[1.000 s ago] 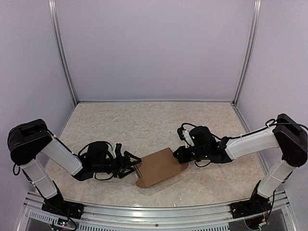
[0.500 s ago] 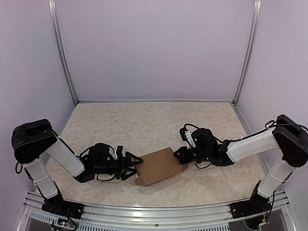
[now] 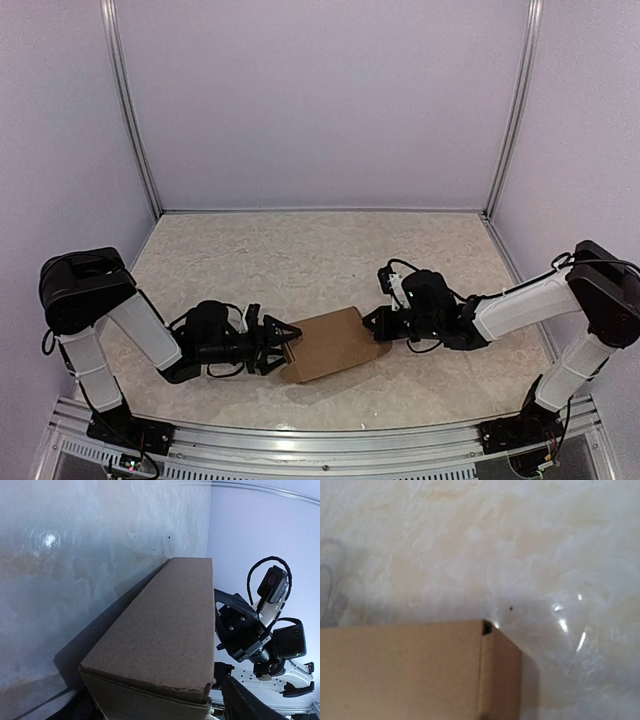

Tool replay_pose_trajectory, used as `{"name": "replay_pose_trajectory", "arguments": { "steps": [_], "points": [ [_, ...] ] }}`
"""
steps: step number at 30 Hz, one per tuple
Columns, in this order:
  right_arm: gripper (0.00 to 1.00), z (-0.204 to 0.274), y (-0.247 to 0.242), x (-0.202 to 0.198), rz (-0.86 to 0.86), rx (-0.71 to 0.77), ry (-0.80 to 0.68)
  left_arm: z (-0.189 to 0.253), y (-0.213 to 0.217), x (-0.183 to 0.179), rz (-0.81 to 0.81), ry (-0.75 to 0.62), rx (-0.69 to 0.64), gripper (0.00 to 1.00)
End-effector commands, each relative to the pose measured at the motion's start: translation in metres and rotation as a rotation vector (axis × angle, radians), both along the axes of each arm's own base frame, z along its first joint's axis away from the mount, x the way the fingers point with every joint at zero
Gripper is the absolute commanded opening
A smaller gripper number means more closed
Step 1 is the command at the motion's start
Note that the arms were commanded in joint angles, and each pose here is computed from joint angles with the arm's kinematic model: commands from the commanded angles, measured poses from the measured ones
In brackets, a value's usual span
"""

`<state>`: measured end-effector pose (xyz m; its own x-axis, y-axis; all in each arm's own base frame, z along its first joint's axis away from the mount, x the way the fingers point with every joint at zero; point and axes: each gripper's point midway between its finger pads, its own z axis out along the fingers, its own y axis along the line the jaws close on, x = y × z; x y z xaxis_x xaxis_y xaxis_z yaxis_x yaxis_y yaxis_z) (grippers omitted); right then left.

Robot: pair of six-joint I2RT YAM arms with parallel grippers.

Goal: Fold the paper box

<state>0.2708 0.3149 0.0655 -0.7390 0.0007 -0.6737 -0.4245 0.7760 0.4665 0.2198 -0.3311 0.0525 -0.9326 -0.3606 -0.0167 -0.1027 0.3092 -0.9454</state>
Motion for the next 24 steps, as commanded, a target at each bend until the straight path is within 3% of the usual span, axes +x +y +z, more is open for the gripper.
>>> {"name": "replay_pose_trajectory", "arguments": {
  "steps": [1, 9, 17, 24],
  "points": [
    [0.00, -0.062, -0.039, -0.031, -0.016, -0.181, 0.171, 0.014, -0.006, 0.001, -0.006, -0.030, -0.062, 0.76],
    [0.00, -0.067, -0.041, -0.035, -0.024, -0.163, 0.196, 0.035, -0.011, 0.001, -0.002, -0.063, -0.181, 0.71],
    [0.00, -0.067, -0.043, -0.036, -0.033, -0.164, 0.195, 0.032, -0.013, 0.000, -0.006, -0.056, -0.184, 0.64],
    [0.00, -0.063, -0.042, -0.036, -0.033, -0.154, 0.189, 0.035, -0.013, -0.001, -0.010, -0.063, -0.188, 0.48]
  ]
}}
